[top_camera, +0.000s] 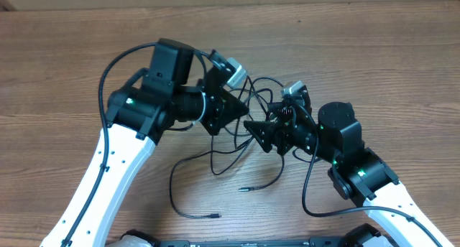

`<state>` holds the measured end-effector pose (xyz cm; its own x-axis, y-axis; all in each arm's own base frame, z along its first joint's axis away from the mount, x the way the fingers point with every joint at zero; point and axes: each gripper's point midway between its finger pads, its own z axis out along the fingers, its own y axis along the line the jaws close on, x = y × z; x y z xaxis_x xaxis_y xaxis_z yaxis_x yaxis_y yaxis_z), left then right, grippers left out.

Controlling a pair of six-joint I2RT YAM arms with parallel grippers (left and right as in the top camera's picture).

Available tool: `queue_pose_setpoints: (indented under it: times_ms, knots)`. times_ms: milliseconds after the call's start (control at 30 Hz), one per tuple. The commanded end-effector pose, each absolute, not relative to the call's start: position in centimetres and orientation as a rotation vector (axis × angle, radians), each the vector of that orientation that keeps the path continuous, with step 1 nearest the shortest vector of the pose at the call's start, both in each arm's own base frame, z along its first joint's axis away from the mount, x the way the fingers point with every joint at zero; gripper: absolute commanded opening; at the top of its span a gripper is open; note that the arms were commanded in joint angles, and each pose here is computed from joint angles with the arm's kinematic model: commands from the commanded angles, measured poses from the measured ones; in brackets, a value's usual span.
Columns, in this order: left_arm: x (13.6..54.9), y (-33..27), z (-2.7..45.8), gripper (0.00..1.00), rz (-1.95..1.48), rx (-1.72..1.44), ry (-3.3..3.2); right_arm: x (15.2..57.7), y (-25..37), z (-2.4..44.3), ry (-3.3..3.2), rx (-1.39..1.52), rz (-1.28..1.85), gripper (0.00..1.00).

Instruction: Untangle cables

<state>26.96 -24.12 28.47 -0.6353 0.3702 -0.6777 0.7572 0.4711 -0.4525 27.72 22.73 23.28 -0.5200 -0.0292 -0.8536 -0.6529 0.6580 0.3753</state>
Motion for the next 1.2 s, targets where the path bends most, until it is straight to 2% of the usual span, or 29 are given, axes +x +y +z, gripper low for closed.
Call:
queue_pose_setpoints:
  times_ms: [0,233,500,867,1167]
  knots:
    - [25.0,-25.9,29.8,0.04,-1.191,0.986,2.177,28.4,22.9,22.9,1.982,-0.545,0.844,0.80]
    - [23.7,-26.5,29.6,0.04,-1.227,1.019,2.195,30.5,21.9,19.9,2.073,-0.470,0.722,0.81]
    - [24.0,-26.2,29.3,0.04,-1.196,1.006,2.214,31.1,21.5,19.7,2.078,-0.444,0.683,0.78]
    - [29.1,-23.3,27.9,0.04,-0.972,0.521,2.429,29.1,23.2,19.7,2.087,-0.531,0.835,0.60]
    - [28.1,-23.9,28.5,0.04,-1.090,0.555,2.421,30.2,21.8,19.0,2.118,-0.464,0.721,0.60]
